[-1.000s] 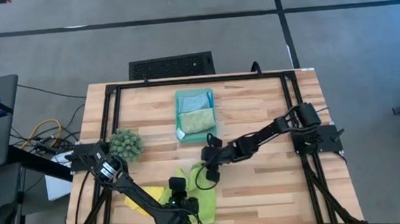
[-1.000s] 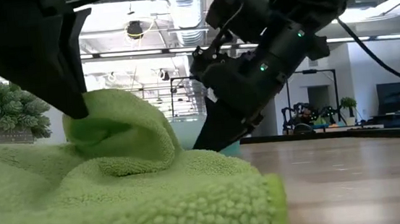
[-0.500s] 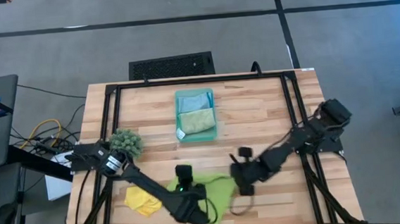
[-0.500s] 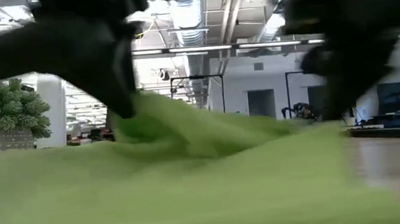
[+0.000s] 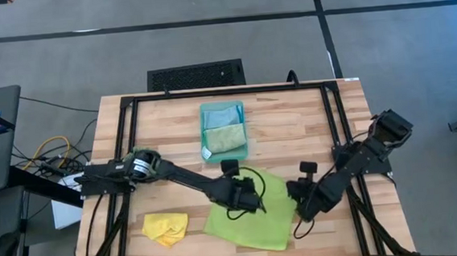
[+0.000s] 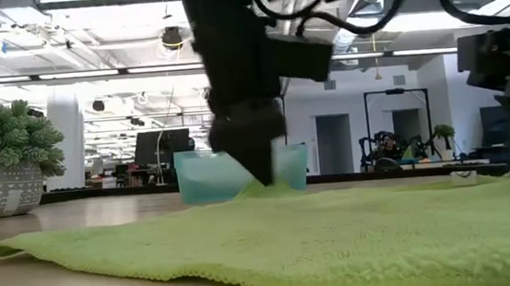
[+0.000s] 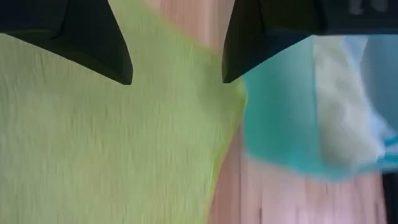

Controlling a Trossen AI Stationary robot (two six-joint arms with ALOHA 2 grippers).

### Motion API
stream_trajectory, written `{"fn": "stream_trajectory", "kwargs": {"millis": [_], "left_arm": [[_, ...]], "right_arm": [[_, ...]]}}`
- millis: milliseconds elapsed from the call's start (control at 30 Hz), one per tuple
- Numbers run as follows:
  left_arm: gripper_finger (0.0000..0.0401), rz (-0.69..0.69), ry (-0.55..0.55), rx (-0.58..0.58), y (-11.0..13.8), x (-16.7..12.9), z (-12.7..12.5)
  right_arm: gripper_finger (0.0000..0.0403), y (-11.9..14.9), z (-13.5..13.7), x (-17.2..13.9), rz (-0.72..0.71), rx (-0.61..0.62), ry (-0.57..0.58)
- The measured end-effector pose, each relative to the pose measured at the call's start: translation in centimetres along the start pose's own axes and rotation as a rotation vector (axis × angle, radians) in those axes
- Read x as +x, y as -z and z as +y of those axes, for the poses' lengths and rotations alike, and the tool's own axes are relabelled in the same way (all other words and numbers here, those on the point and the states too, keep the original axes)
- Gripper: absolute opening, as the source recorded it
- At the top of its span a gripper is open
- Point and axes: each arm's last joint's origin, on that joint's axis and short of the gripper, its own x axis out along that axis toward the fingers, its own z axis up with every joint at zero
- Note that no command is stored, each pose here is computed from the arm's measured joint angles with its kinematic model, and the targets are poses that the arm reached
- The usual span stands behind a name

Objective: Fold microfiber towels
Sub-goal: Fold the light green microfiber cloth

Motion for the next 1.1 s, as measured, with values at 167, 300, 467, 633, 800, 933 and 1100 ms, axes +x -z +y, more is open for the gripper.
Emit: {"fn": "stream_trajectory", "kwargs": {"millis": [167,300,467,633,800,933,1100], "left_arm": [[0.023,-0.079,-0.054,-0.005,0.1,2.0,-0.4],[0.0216,-0.061,-0.22,-0.123,1.4,2.5,-0.3],[0.0192,0.013,-0.261,-0.152,3.0,1.7,-0.9],[0.0169,0.089,-0.167,-0.164,4.0,2.1,-1.7],[0.0156,0.091,-0.159,-0.197,4.8,1.0,-3.1],[0.0154,0.065,-0.2,-0.236,5.3,-1.0,-4.0],[0.0153,-0.013,-0.214,-0.281,5.4,-2.4,-5.2]], "right_arm": [[0.0025,0.1,0.4,-0.1,-0.022,-0.002,-0.025],[0.0025,0.0,0.5,-0.1,-0.023,0.003,-0.04],[0.0018,0.1,0.3,0.0,-0.022,-0.002,-0.017],[0.002,-1.0,-0.9,0.4,-0.17,0.051,0.155],[0.0022,-1.7,-3.6,1.7,-0.158,0.226,0.309],[0.0042,-1.6,-5.1,2.0,-0.122,0.282,0.402],[0.0116,-1.9,-5.2,0.4,-0.175,0.302,0.369]]}}
